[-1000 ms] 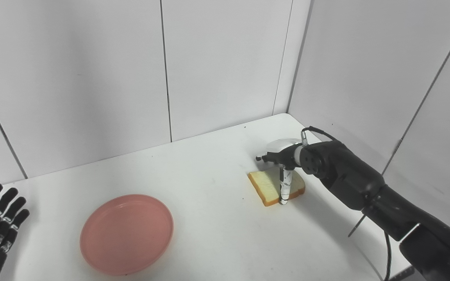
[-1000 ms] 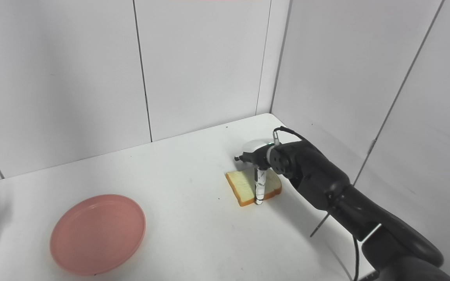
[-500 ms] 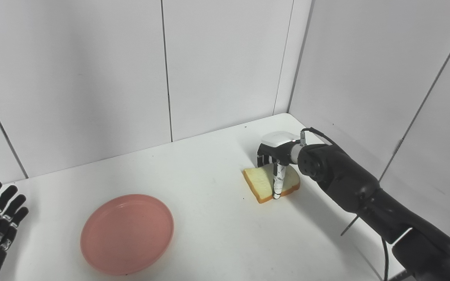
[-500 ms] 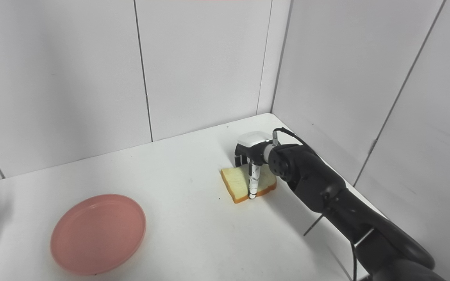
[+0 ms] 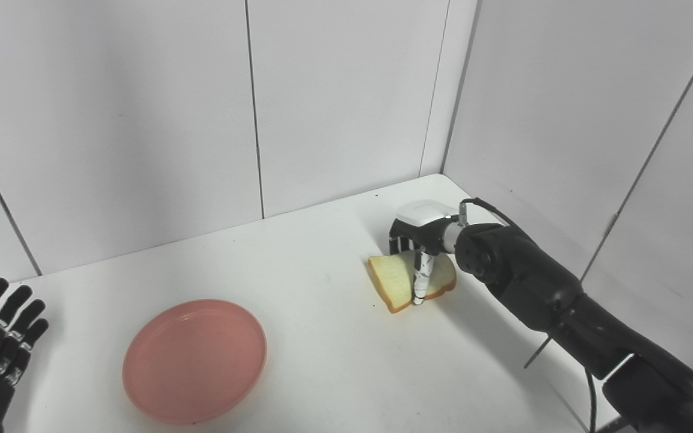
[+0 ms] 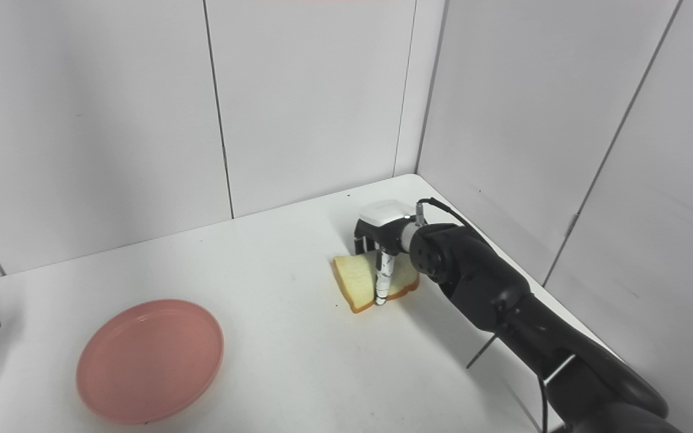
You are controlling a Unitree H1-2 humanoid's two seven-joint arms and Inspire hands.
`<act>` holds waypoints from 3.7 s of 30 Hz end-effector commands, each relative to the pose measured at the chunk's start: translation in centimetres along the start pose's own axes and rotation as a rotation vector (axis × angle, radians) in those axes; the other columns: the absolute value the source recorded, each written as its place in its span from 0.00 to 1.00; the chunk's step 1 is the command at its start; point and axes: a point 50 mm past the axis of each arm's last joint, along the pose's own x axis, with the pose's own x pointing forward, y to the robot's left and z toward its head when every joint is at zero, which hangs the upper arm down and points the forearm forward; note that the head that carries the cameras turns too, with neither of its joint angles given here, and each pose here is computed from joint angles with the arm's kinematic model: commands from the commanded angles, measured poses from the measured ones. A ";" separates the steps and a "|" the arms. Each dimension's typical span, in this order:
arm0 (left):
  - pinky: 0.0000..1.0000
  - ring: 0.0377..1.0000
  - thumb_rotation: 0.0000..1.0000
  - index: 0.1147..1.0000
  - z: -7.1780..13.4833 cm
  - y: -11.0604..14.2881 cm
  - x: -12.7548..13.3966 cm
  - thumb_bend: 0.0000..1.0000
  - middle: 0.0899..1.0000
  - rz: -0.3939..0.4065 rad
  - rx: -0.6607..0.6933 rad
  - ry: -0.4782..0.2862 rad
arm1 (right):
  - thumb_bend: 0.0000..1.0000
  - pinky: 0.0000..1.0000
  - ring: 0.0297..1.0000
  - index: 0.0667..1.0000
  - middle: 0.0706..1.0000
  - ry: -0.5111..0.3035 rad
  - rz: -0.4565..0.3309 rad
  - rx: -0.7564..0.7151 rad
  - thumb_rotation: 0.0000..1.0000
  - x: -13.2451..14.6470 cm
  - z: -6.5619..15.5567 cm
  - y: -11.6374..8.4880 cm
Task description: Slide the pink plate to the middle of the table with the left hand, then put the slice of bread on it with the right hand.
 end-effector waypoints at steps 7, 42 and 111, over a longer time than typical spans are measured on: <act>0.97 0.95 1.00 0.97 0.6 -0.9 1.0 0.57 0.96 -0.013 0.021 -0.065 | 0.52 0.47 0.43 0.42 0.48 -0.083 -0.170 -0.047 0.00 -1.6 1.1 -5.9; 1.00 0.99 1.00 1.00 -2.4 -8.5 3.5 0.46 1.00 0.008 -0.026 -0.047 | 0.51 0.35 0.36 0.51 0.43 -0.548 -0.222 0.080 0.00 0.3 18.9 -13.1; 0.99 0.98 1.00 0.98 -0.6 -8.5 3.7 0.48 0.98 0.033 0.003 -0.061 | 0.86 0.78 0.88 0.93 0.93 -0.614 0.067 -0.160 0.37 -0.8 28.8 -8.5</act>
